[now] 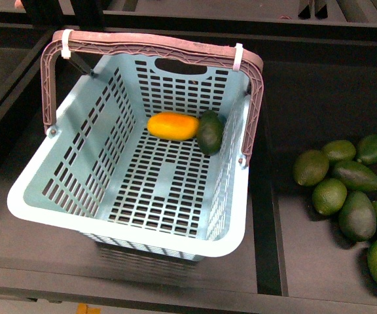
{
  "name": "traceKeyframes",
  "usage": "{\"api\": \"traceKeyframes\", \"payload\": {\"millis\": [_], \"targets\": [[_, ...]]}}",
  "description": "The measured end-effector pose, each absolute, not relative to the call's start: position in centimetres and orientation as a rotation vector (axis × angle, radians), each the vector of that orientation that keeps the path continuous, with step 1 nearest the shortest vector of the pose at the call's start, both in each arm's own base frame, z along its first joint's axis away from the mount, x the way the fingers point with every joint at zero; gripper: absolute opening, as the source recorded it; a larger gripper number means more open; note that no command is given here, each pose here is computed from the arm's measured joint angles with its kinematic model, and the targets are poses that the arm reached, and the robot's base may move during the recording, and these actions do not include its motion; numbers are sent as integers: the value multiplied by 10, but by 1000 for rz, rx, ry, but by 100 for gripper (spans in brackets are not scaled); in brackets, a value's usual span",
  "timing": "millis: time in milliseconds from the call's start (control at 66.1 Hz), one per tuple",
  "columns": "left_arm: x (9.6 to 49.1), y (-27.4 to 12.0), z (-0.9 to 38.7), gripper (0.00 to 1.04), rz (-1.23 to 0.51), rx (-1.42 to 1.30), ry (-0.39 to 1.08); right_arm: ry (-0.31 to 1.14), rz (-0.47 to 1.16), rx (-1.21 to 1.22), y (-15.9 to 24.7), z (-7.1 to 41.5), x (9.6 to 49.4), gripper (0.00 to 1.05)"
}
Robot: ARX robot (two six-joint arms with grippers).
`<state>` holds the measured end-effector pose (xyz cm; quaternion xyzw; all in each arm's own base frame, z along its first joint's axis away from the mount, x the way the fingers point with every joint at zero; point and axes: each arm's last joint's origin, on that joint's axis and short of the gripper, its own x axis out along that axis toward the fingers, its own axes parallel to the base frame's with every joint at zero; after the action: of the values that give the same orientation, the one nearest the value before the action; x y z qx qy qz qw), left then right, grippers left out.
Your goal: Pick mango and avocado into basket
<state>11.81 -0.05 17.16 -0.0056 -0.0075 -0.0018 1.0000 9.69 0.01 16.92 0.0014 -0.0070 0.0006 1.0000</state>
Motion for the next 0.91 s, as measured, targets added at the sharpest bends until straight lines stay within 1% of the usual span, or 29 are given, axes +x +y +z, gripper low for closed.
{"api": "traceKeyframes", "payload": {"millis": [408, 469, 544, 907], "targets": [[108, 0, 171, 2, -4, -11, -15, -14, 1, 3, 0, 169, 97, 96], [102, 0, 167, 2, -4, -11, 19, -14, 1, 3, 0, 169, 97, 96], [98, 0, 168, 2, -4, -11, -9, -14, 2, 3, 0, 169, 97, 96], [97, 0, 168, 2, -3, -11, -10, -14, 1, 3, 0, 169, 97, 96]]}}
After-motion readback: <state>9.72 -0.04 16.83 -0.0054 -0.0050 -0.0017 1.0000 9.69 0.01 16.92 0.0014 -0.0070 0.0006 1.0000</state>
